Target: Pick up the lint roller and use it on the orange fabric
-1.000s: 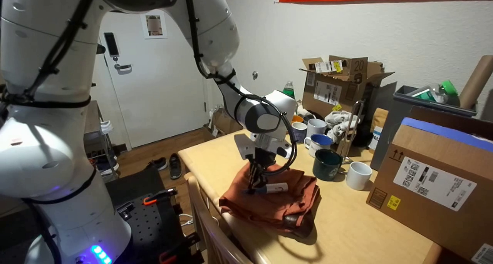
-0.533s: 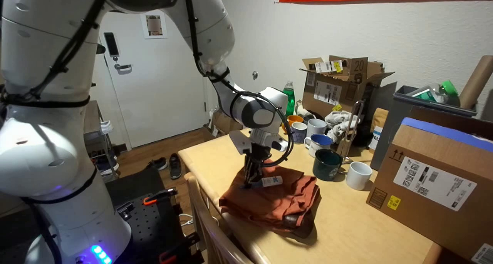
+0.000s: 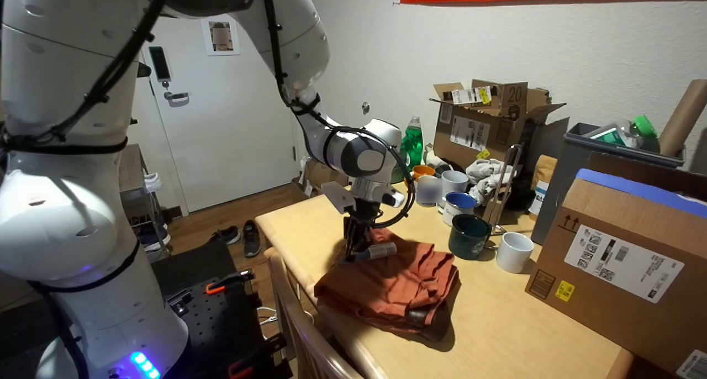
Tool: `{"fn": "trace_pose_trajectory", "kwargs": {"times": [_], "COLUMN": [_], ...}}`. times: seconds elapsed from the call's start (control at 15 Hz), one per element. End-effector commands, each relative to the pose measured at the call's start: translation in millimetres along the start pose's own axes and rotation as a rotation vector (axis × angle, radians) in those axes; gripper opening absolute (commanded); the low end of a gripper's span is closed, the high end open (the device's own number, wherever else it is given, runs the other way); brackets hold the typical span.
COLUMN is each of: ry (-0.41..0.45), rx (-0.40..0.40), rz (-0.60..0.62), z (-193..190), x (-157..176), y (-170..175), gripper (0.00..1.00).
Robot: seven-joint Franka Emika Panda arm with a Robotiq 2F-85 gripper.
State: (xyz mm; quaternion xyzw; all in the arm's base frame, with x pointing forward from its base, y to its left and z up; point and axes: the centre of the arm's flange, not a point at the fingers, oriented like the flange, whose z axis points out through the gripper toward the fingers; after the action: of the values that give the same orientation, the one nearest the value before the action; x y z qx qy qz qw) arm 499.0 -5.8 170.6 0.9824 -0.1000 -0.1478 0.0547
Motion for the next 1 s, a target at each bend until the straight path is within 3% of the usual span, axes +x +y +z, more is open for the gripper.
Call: {"fn": "trace_pose_trajectory", "kwargs": {"times": [0.0, 0.6, 0.93], "ry": [0.002, 0.042, 0.085], "rx": [-0.02, -0.022, -0.007], "rz": [-0.055, -0.132, -0.132], "z": [-15, -34, -55], "x": [-8, -34, -40], "y": [-15, -48, -42], "gripper": [0.03, 0.03, 0.03]}}
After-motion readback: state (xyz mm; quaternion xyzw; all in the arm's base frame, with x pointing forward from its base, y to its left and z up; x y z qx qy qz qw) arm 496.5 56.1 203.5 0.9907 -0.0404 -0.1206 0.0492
